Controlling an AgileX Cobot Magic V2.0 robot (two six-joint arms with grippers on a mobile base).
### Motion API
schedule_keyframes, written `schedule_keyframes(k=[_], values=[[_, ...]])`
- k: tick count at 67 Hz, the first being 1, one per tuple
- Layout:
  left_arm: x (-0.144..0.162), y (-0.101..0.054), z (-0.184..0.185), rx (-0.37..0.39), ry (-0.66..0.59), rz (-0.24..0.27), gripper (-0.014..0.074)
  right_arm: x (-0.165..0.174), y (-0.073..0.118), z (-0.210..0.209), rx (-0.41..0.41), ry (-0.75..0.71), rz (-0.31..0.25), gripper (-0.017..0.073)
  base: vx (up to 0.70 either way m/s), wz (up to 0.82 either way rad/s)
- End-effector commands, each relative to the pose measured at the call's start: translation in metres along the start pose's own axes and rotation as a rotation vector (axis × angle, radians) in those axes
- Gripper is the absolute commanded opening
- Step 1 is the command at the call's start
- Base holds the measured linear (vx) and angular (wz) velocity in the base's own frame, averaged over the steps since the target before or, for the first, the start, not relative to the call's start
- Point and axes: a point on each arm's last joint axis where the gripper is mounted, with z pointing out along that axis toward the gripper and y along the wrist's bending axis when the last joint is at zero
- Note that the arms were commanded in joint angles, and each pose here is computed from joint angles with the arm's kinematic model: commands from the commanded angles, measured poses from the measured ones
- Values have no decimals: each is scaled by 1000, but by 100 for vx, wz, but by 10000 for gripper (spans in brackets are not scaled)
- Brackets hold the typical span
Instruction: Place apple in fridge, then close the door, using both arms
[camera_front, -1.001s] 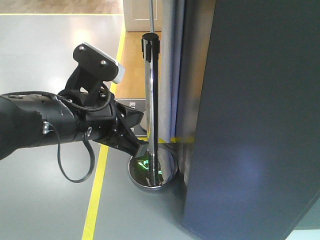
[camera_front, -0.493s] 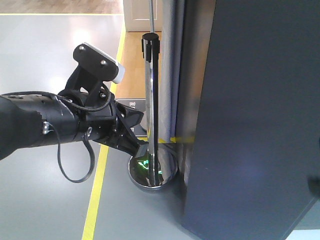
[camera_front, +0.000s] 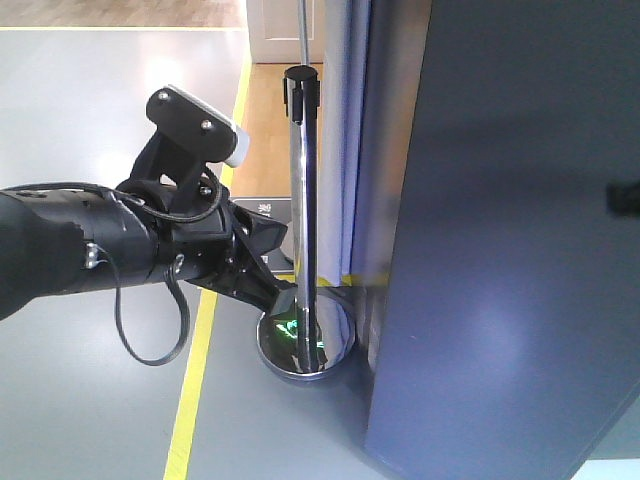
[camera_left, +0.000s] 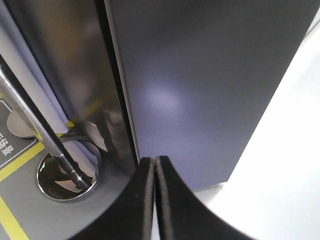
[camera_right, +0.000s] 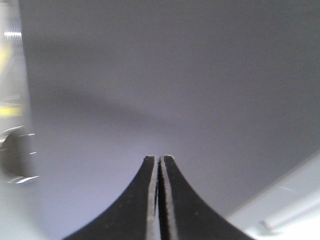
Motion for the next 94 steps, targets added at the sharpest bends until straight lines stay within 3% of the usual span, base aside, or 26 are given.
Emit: schedule_keyframes(k=[1, 29, 62, 80, 85, 94], values=[[-16, 0, -14, -13, -114, -15, -6, -23, -13, 4, 14, -123, 2, -2, 0, 0], [-16, 0, -14, -13, -114, -15, -6, -50, -41, 58, 0, -290, 83, -2, 0, 0], [-16, 0, -14, -13, -115, -15, -6, -55, -67, 152, -51, -364, 95, -2, 0, 0], [-16, 0, -14, -13, -115, -15, -6, -59, -64, 193, -131, -444, 91, -2, 0, 0], [-17, 0, -14, -13, -115, -15, -6, -57, -64, 194, -136, -435, 115, -2, 0, 0], [-17, 1, -14, -13, -116, -15, -6, -56, -67, 191, -115, -386, 221, -2, 0, 0]])
